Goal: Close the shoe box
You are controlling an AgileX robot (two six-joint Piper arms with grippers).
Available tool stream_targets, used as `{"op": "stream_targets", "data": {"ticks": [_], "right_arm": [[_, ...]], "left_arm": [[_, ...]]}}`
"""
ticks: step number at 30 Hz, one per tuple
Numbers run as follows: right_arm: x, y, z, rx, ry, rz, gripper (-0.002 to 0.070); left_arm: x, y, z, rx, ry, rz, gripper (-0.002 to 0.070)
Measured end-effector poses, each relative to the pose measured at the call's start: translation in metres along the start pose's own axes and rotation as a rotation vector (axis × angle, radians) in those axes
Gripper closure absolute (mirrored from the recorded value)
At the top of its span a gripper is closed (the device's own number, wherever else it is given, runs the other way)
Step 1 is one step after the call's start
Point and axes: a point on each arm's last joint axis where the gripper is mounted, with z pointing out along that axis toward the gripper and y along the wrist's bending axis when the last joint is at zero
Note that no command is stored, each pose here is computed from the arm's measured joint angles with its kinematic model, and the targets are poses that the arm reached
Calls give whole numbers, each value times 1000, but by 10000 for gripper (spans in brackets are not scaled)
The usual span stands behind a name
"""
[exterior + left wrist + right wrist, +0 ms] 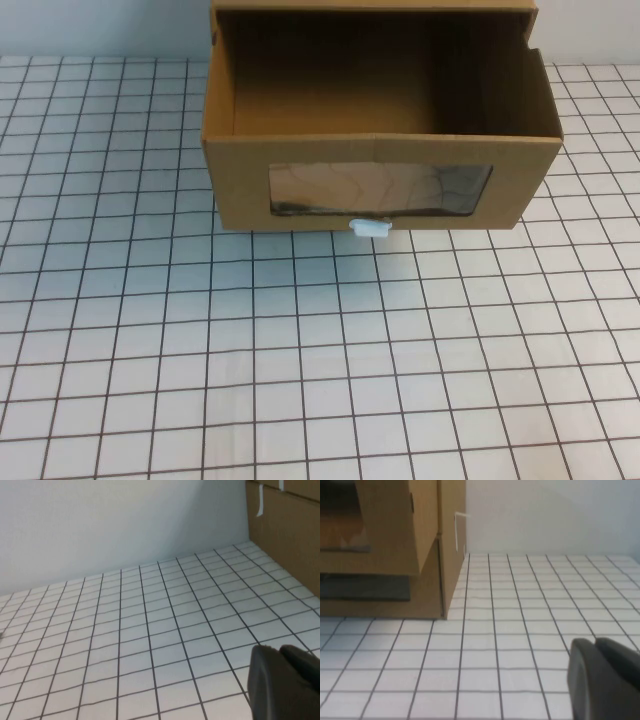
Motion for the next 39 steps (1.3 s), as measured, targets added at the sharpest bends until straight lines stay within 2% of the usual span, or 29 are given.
{"op": "stream_targets", "data": {"ticks": [14,20,25,29,39], "right_arm": [[2,0,0,0,22,0,690],[9,0,0,-2,103,0,690],[18,0,-2,-4,199,0,690],[19,0,-2,-4,208,0,690],[19,0,-2,-4,208,0,690]], "left_arm": [[2,0,0,4,27,0,680],[9,-1,0,15,95,0,680],[10,0,-1,7,113,56,680],[10,0,-1,1,114,82,680],[13,-2,-1,20,141,-2,680]]}}
